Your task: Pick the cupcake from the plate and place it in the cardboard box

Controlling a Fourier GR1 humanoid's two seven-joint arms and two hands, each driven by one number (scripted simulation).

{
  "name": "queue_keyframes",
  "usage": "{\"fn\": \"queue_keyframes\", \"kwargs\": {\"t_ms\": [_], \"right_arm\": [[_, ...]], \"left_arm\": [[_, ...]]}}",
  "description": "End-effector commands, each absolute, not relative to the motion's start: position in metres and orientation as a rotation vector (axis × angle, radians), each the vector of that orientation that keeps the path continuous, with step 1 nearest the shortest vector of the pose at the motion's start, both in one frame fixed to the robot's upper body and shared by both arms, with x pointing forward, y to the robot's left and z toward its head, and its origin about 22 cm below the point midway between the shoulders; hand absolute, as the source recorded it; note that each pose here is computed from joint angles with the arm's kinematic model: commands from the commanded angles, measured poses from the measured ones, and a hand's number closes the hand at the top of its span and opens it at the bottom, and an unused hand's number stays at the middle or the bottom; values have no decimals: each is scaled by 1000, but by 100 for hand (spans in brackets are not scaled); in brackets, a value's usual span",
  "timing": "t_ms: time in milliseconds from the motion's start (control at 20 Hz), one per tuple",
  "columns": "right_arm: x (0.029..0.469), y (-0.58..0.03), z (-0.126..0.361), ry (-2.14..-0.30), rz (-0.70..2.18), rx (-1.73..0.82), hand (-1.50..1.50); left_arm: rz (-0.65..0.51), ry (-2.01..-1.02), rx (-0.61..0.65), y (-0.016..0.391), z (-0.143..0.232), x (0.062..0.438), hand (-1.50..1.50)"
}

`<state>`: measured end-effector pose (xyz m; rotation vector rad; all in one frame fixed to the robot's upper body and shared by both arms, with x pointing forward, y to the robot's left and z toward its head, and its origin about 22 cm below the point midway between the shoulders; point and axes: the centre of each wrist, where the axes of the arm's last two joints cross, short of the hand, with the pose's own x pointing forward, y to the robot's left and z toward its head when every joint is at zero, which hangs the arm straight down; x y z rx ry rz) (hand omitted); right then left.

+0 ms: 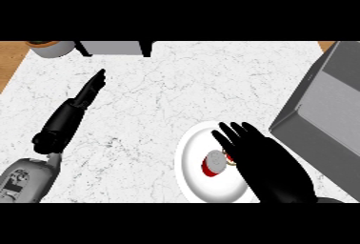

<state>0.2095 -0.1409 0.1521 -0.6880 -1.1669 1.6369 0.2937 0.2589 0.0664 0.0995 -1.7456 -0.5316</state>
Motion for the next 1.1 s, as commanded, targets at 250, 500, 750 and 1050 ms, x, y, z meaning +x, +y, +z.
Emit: {"fn": "queue_keyframes", "kwargs": {"t_ms": [250, 500, 750, 1050], "right_arm": [[218, -119, 110, -1043, 1658, -807, -150], [211, -122, 104, -1093, 1628, -808, -150], [223, -101, 92, -1034, 1662, -837, -150], [238, -113, 86, -1019, 1658, -875, -150]], "left_arm": [[-529, -1743, 84, 280, 74, 296, 0], [-529, -1745, 106, 270, 68, 294, 0], [-513, -1746, 99, 264, 57, 295, 0], [-520, -1738, 94, 277, 61, 296, 0]]}}
